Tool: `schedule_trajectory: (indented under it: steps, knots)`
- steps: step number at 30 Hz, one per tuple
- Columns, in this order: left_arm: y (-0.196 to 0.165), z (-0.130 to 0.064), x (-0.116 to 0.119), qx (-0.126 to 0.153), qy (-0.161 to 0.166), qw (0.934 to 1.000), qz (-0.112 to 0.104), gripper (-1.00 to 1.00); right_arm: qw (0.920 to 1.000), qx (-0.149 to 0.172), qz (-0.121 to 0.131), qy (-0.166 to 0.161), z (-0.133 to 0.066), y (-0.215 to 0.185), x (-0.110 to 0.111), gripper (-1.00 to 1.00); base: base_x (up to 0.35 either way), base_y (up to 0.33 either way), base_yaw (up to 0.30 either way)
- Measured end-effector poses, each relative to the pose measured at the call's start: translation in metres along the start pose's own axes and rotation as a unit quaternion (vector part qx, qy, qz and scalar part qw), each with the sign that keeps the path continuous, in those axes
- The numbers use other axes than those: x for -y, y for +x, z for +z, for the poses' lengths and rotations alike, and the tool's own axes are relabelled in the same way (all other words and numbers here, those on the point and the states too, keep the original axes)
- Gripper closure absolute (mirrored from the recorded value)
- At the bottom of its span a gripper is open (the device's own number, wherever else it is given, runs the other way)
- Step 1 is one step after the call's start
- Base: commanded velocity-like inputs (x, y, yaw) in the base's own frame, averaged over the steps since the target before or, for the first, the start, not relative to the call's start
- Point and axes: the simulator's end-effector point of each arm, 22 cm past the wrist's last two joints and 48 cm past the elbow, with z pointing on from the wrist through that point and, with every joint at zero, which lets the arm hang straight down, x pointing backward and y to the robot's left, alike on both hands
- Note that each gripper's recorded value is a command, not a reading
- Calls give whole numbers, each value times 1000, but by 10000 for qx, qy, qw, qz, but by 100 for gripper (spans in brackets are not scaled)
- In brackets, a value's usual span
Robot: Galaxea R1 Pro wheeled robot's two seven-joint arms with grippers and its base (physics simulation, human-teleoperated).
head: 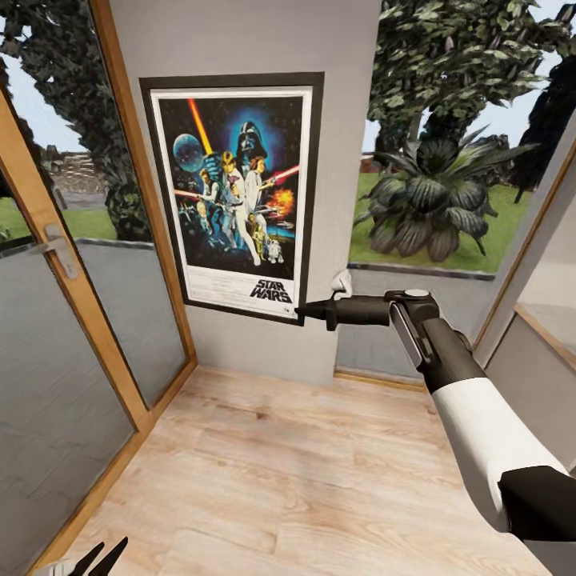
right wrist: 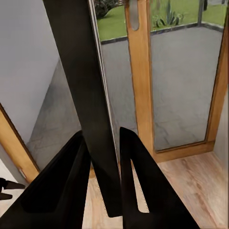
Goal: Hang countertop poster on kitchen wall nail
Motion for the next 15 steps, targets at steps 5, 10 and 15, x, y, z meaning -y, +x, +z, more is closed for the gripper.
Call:
schedule_trajectory:
  steps: [5,10,15]
  knots:
    - [-1,-8,-11,-49,-149,9998,91,-100,10000,4,1,1,0,0,0,100,328,0,0]
    - [-1,-9,-13,-62,-172,9998,106,-100,10000,5,0,2,0,0,0,100,332,0,0]
    - [-1,-9,-13,-62,-176,9998,107,-100,10000,5,0,1,0,0,0,100,333,0,0]
